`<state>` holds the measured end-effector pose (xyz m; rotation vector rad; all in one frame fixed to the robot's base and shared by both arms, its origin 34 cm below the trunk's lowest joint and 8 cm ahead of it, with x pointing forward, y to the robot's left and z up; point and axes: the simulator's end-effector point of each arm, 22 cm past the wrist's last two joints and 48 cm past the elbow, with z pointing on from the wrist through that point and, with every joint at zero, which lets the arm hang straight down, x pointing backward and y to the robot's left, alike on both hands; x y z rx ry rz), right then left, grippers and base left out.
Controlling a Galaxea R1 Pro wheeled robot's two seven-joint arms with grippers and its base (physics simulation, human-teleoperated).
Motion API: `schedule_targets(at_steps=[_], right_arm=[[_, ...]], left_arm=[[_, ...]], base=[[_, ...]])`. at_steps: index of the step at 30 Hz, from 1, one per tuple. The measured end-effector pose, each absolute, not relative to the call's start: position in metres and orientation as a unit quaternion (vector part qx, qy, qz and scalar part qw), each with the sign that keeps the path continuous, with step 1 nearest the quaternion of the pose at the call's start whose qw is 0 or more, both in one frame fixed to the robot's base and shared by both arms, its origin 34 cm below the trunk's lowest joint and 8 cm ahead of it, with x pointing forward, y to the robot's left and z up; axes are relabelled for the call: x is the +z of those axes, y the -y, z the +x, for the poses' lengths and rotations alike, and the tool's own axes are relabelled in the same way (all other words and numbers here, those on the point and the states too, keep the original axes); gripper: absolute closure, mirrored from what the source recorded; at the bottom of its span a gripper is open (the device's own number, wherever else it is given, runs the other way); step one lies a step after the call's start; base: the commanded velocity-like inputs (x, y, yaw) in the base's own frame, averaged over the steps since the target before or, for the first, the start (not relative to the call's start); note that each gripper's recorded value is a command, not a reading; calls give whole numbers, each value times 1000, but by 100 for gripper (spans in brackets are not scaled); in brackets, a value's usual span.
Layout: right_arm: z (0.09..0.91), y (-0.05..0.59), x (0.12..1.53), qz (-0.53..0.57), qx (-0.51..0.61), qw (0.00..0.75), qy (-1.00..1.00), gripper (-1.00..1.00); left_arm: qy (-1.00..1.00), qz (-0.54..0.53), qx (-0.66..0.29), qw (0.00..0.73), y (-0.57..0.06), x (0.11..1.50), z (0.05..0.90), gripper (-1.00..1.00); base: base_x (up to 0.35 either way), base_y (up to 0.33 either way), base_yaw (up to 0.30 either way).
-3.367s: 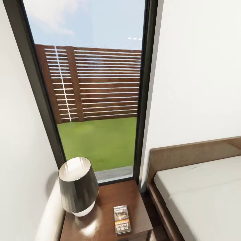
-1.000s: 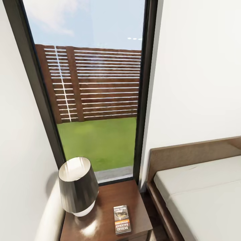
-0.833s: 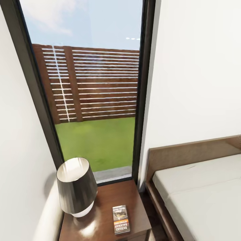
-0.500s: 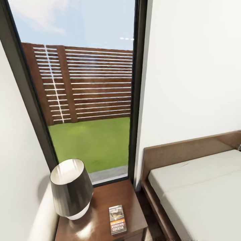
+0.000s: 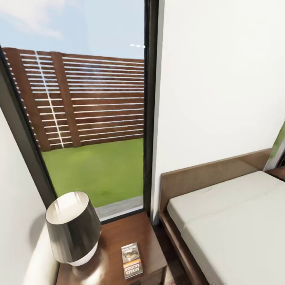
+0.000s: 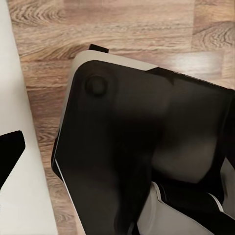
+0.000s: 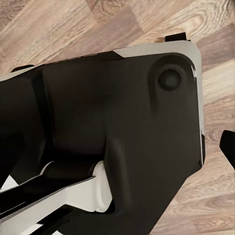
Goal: In the bedroom, move the book from the bed onto either nightstand, and place the two sandals side by side next to the bed.
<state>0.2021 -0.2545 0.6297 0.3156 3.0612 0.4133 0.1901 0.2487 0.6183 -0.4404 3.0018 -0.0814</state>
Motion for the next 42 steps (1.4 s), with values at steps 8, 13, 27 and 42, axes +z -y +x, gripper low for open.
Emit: schedule_targets(at_steps=[8,13,27,42], right_arm=[[202,254,630,102,133,18,-986,-100],[202,253,630,102,134,18,-986,-100],[202,248,630,101,137,17,-985,-100],[202,248,630,101,137,18,-985,-100]], left_arm=[[-988,-144,-27,53,-248,618,190,-100],[-988,-144,-27,53,-248,618,190,-100],[-988,-144,-27,53,-249,618,190,-100],[-988,-144,-28,53,-247,618,190,-100]], base=[[0,0,-183],[0,0,-190],[0,0,-250],[0,0,-263]])
